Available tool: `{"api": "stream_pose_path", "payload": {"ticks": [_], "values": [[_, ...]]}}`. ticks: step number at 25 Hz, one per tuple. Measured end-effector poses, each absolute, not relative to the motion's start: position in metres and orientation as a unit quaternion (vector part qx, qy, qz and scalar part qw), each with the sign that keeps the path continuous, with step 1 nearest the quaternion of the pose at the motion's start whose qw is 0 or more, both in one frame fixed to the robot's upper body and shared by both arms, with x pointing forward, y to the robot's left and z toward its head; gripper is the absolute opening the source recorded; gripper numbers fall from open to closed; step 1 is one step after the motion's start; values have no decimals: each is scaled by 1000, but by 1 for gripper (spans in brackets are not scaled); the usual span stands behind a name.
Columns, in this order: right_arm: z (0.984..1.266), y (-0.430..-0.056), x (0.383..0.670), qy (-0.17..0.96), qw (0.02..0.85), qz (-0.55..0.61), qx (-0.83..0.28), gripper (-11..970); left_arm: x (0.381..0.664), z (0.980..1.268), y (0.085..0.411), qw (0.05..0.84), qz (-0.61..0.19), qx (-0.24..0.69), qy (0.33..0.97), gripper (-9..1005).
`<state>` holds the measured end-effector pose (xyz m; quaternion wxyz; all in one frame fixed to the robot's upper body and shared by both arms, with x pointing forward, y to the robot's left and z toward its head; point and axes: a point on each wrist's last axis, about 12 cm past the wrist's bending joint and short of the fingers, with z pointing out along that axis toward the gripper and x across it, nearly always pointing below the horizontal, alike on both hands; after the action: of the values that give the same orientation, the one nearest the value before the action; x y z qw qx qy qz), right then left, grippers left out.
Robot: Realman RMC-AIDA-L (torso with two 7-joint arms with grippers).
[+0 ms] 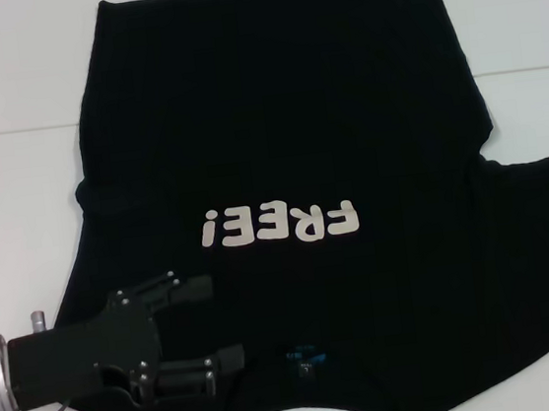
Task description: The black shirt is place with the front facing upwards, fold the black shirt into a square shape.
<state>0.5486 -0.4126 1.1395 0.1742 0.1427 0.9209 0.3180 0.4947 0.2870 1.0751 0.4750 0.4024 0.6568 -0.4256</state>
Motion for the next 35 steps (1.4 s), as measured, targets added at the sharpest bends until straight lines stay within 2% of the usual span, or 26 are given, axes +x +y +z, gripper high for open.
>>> {"api": "stream_pose_path", "payload": {"ticks": [14,35], "values": [[1111,-393,564,931,145,298,152,800,492,1073,287,472,-431,396,660,937],[1094,-369,578,938,135,289,135,797,491,1072,286,471,-431,393,661,937]]}}
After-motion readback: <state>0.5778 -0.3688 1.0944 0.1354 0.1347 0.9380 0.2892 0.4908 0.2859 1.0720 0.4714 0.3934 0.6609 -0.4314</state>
